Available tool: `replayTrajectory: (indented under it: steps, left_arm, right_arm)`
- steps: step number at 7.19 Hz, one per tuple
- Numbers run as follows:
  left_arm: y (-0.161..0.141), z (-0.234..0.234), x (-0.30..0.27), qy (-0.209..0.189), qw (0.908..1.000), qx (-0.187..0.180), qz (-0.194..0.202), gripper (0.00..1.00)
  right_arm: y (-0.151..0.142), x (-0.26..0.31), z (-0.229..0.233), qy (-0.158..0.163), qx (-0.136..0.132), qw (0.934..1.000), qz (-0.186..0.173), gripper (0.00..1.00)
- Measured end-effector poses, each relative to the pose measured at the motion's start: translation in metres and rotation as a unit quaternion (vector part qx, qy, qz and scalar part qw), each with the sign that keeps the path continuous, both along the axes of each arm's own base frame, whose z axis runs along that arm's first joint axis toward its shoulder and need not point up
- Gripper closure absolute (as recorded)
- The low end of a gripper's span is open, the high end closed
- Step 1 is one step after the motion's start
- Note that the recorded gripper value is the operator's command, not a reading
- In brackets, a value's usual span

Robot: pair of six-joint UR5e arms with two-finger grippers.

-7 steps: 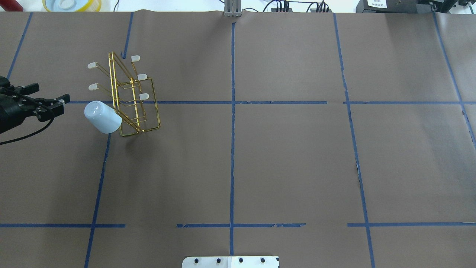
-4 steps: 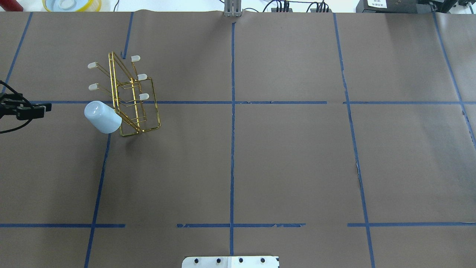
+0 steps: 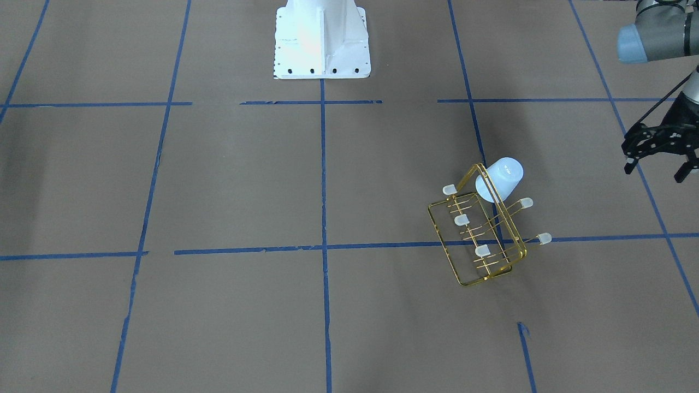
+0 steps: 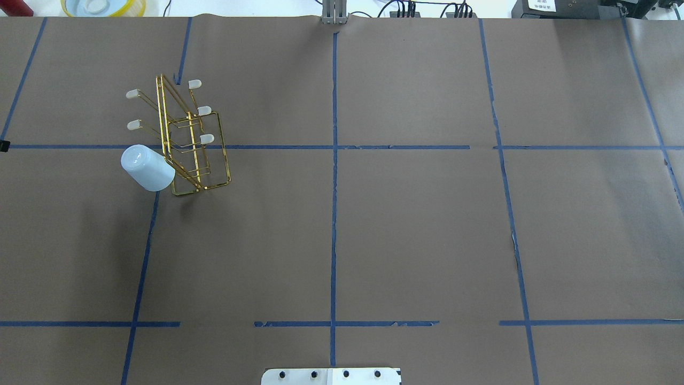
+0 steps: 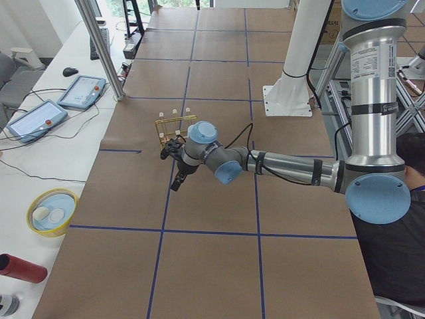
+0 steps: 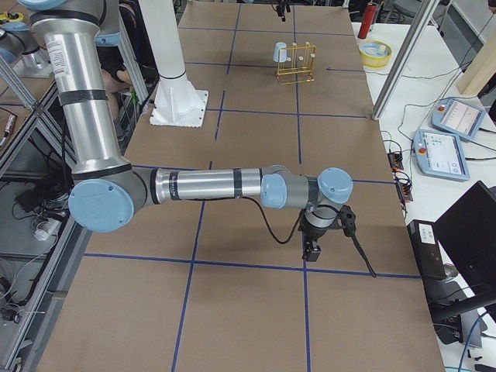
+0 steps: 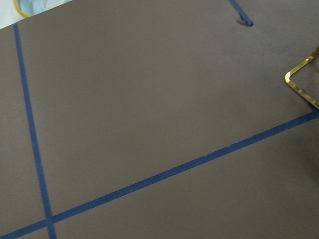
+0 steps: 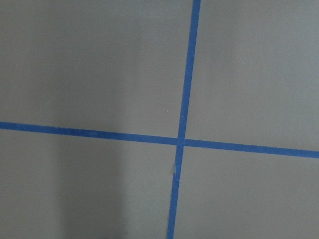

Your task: Hang cup on cup holder

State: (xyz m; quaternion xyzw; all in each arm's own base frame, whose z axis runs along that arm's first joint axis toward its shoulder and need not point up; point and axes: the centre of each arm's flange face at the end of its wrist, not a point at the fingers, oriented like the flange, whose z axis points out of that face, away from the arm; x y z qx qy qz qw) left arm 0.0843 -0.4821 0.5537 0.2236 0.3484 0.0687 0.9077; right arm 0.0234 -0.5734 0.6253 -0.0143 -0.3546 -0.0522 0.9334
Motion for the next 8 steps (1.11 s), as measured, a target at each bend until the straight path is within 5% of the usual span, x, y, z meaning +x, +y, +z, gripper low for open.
replayTrajectory:
  steps: [3,6,8]
  left_arm:
    - [-0.009,0.030,-0.080,-0.003,0.9996,-0.027,0.011,0.00]
    - [-0.008,0.070,-0.122,-0.030,0.9882,-0.150,0.014,0.00]
    - [-0.001,0.093,-0.123,-0.007,0.9783,-0.202,0.044,0.00]
  right_arm:
    - [0.000,0.000,0.000,0.000,0.000,1.0000,0.000,0.00]
    - [0.000,0.000,0.000,0.000,0.000,1.0000,0.000,0.00]
    - [0.000,0.000,0.000,0.000,0.000,1.0000,0.000,0.00]
